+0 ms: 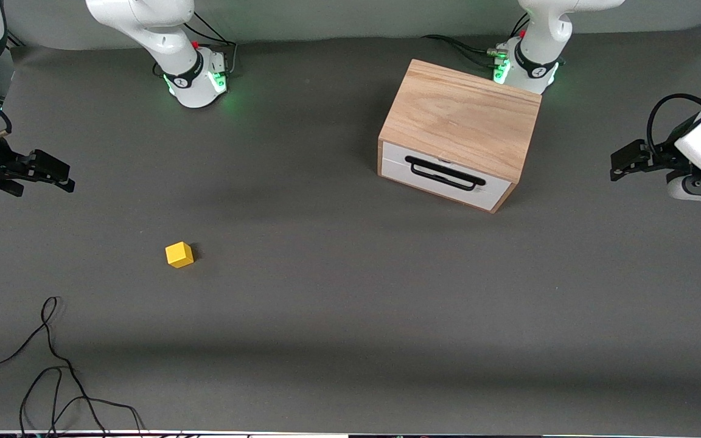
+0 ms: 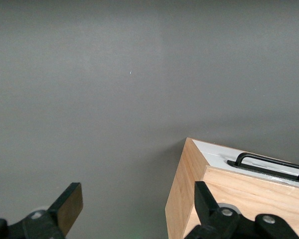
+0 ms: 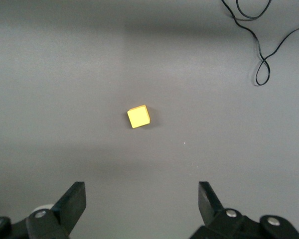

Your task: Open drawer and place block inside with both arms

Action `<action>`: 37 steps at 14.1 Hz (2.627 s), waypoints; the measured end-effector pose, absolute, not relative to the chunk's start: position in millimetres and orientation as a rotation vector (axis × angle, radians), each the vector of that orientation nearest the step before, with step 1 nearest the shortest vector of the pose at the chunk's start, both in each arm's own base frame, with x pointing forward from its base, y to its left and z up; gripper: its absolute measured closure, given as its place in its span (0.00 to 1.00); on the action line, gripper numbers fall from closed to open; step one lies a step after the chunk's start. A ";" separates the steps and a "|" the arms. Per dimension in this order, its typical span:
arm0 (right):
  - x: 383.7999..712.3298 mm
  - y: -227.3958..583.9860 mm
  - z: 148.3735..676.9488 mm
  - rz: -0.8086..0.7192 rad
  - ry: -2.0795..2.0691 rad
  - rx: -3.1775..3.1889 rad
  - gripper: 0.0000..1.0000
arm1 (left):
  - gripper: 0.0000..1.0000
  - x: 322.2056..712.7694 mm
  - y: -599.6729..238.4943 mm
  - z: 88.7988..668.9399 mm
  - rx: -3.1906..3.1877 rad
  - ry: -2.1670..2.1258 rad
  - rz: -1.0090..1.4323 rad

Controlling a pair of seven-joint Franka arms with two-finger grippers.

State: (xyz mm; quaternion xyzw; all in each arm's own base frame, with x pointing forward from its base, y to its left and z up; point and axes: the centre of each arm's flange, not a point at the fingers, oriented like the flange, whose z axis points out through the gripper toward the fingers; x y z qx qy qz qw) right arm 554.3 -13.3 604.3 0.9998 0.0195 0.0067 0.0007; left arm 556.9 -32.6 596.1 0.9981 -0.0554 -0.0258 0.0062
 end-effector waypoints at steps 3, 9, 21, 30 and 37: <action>554.7 -13.3 603.5 0.019 0.060 3.140 0.00 | 0.00 556.9 -32.6 596.1 3.123 -0.173 -0.081; 554.8 -13.6 603.4 0.018 0.058 3.140 0.00 | 0.00 556.5 -38.5 595.1 3.126 -0.133 -0.085; 560.8 -18.3 589.6 -0.023 0.005 3.141 0.00 | 0.00 528.0 -230.9 567.7 3.112 0.570 -0.100; 553.2 -21.1 594.0 -0.082 -0.004 3.141 0.00 | 0.00 504.5 -330.6 527.2 2.870 1.372 -0.084; 554.2 -39.4 591.3 -0.087 -0.055 3.141 0.00 | 0.00 496.8 -354.8 506.4 2.730 1.686 -0.112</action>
